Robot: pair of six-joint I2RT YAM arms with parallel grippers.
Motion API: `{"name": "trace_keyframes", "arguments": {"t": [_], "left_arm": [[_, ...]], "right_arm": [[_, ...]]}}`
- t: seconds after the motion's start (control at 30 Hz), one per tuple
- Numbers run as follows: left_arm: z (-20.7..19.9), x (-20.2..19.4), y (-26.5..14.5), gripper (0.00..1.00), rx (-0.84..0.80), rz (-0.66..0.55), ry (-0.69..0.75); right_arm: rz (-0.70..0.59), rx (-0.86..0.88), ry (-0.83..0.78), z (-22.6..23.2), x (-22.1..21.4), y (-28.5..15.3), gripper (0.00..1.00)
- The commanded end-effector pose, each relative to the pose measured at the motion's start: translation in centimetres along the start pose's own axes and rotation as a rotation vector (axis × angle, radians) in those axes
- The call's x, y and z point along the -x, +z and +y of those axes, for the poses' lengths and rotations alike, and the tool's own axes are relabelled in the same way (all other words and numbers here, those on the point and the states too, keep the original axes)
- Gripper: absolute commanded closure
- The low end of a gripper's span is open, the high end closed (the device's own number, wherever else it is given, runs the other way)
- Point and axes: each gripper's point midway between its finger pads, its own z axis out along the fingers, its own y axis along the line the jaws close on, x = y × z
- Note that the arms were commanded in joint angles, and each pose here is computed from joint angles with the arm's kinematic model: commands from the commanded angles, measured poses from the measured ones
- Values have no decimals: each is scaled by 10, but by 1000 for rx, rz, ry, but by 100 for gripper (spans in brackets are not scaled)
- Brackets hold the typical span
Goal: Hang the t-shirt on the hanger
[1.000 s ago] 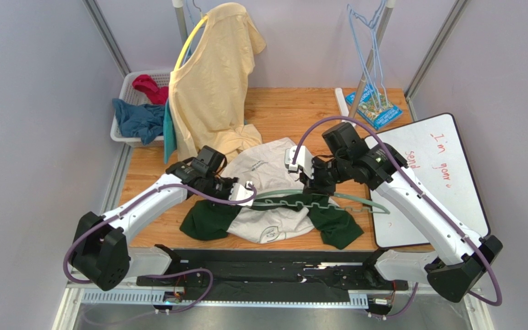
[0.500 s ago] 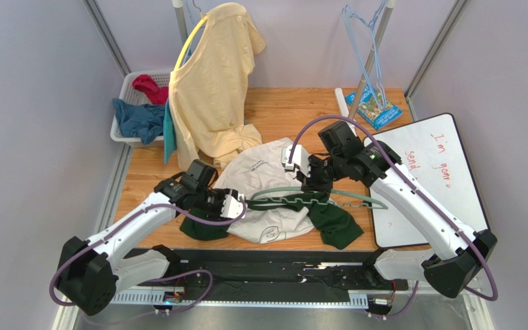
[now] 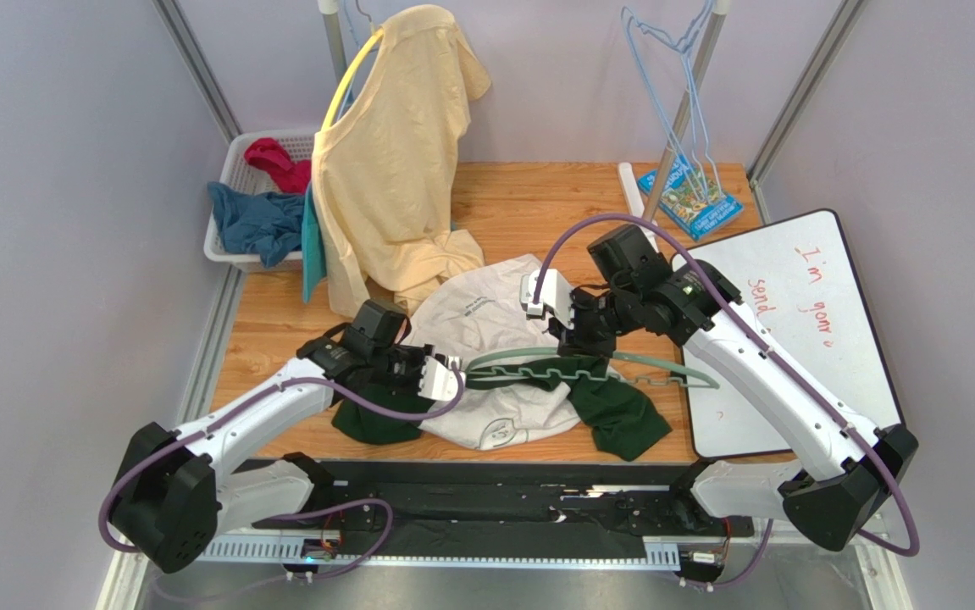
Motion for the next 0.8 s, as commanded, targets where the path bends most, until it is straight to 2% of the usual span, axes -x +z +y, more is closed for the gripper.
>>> {"name": "trace_keyframes", "arguments": {"t": [0.0,0.1,0.5,0.77], "left_arm": [[16,12,0,83,42,-37,30],[15,15,-1,100,30,-50,29],[28,15,-8,100,17,-50,-36],[29,16,-6,100,-5,-54,-52]], "right_arm": [[-49,-19,-44,-3,15,-10,100],[-62,-22,-58,-4,19,-11,100],[-98,-16,-88,-2,28,-17,100],[-100,-4,-78,-11,32,-2,100]]}}
